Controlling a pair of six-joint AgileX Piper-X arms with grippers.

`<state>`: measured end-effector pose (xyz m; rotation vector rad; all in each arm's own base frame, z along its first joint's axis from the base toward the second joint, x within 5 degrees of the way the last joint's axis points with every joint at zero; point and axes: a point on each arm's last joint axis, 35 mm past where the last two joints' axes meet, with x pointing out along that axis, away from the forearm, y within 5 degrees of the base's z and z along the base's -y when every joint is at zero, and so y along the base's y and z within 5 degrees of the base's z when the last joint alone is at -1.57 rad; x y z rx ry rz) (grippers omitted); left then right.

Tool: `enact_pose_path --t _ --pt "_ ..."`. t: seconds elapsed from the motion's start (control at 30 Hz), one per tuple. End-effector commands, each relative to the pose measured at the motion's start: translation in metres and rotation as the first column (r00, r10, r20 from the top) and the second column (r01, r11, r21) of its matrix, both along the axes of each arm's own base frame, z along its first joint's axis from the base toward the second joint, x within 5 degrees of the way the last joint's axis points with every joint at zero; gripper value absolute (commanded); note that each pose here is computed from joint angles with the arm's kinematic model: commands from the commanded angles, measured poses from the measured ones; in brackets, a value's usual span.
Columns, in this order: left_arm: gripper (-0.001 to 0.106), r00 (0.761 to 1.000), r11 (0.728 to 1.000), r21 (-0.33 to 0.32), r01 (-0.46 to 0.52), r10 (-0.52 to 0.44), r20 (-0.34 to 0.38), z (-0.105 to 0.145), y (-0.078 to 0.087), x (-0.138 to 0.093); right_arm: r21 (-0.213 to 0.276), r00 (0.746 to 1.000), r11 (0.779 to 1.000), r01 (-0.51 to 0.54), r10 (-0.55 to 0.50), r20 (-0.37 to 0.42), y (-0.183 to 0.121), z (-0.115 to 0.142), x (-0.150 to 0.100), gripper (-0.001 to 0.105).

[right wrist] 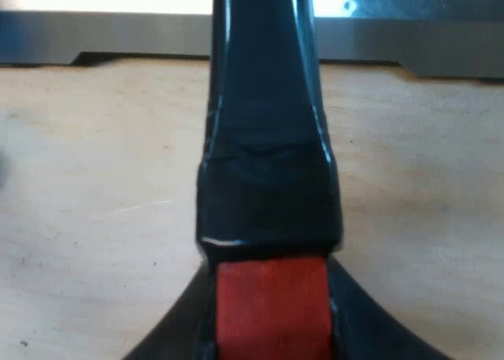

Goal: Grind coffee beans and then tamp

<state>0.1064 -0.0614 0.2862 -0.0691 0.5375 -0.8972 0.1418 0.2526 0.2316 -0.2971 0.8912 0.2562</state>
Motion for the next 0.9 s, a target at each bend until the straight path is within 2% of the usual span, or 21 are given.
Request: enact_pose_path --t 0.03,0.17,0.27,0.4,0.57,0.73,0.87,0.9 --pt "0.08 1.0 1.0 -0.01 0.017 -0.017 0.015 0.002 -0.001 0.0 0.018 0.997 1.0 0.011 -0.012 0.074 0.0 0.014 -0.003 0.0" --pt "0.08 1.0 1.0 -0.01 0.017 -0.017 0.015 0.002 -0.001 0.0 0.002 0.997 1.0 -0.001 0.001 0.08 -0.005 0.021 -0.01 0.0" --pt "0.08 1.0 1.0 -0.01 0.017 -0.017 0.015 0.002 -0.001 0.0 0.01 0.996 1.0 -0.018 0.017 0.09 -0.01 0.024 -0.017 0.0" --pt "0.08 1.0 1.0 -0.01 0.017 -0.017 0.013 0.002 -0.001 0.0 -0.012 0.992 0.997 -0.08 0.08 0.1 -0.02 0.025 -0.028 0.0" --pt "0.08 1.0 1.0 -0.01 0.017 -0.017 0.013 0.002 -0.001 0.0 0.006 0.984 0.99 -0.138 0.136 0.112 -0.032 0.024 -0.044 0.0" --pt "0.08 1.0 1.0 -0.011 0.015 -0.015 0.007 0.002 -0.001 0.0 0.015 0.96 0.968 -0.251 0.247 0.131 -0.04 0.027 -0.056 0.0" --pt "0.08 1.0 1.0 -0.008 0.015 -0.015 -0.001 0.001 -0.001 -0.001 -0.003 0.929 0.936 -0.353 0.351 0.116 -0.042 0.029 -0.059 0.0" --pt "0.08 1.0 1.0 -0.001 0.011 -0.011 -0.012 0.0 0.0 -0.001 -0.021 0.92 0.928 -0.373 0.373 0.12 -0.042 0.03 -0.059 0.0"
